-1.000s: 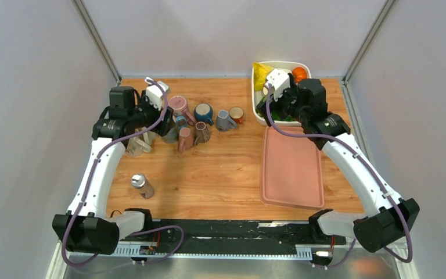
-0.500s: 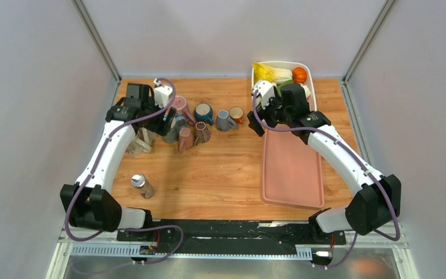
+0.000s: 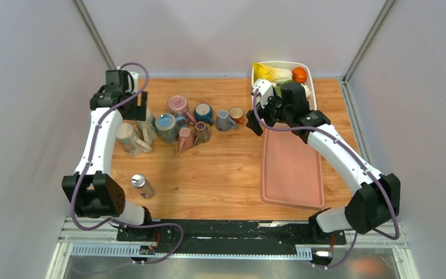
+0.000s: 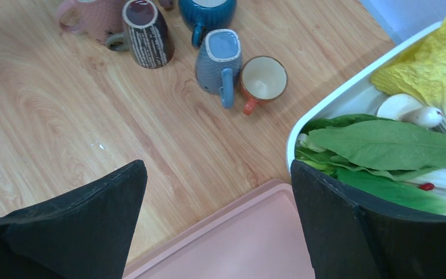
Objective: Turn the mug right side up
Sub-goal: Move the cup to the center of the board.
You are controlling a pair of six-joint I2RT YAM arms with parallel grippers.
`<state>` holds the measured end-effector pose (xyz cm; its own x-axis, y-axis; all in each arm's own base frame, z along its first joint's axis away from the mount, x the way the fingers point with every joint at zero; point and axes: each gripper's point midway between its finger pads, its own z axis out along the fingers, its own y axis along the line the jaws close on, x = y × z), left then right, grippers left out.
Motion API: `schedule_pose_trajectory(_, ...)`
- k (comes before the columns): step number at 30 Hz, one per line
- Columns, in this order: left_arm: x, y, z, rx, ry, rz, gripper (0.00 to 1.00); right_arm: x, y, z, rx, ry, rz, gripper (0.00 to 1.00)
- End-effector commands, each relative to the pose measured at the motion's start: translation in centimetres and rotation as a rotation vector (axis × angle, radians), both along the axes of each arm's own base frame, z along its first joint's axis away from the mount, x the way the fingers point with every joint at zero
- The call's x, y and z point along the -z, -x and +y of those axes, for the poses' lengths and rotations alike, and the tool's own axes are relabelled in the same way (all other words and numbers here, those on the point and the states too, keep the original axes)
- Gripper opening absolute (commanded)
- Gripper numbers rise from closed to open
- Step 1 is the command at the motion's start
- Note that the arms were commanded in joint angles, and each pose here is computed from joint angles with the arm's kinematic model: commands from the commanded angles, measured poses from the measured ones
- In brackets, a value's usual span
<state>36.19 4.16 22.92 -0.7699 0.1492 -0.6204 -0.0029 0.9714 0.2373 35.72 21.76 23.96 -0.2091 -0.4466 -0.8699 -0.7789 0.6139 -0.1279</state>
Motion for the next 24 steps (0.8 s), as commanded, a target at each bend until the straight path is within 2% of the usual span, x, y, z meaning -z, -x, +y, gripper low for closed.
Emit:
schedule_pose_trajectory(1,0.2,1.5,5.7,-0.337,0.095,-0.028,0.91,-1.8,1.4,1.8,-0.126,-0.056,-0.033,1.00)
schedule_pose_trajectory(5,2.0,1.6,7.6,-0.423,0.183,0.002,0.92,-1.3,1.4,2.6,-0.139,-0.071,0.002,1.00)
schedule_pose_trajectory(11,5.1,1.3,9.1,-0.437,0.245,0.058,0.90,-1.2,1.7,2.8,-0.143,-0.087,0.008,1.00)
schedule_pose_trajectory(14,6.4,0.5,8.4,-0.379,0.414,0.059,0.85,-0.8,1.9,2.6,-0.133,-0.081,0.013,1.00)
schedule_pose_trajectory(19,8.8,0.4,8.8,-0.386,0.536,0.114,0.83,-0.3,2.2,2.0,-0.115,-0.070,0.011,1.00)
schedule_pose_trajectory(24,9.9,0.5,6.7,-0.301,0.672,0.156,0.78,0.2,2.5,1.8,-0.107,-0.062,0.018,1.00)
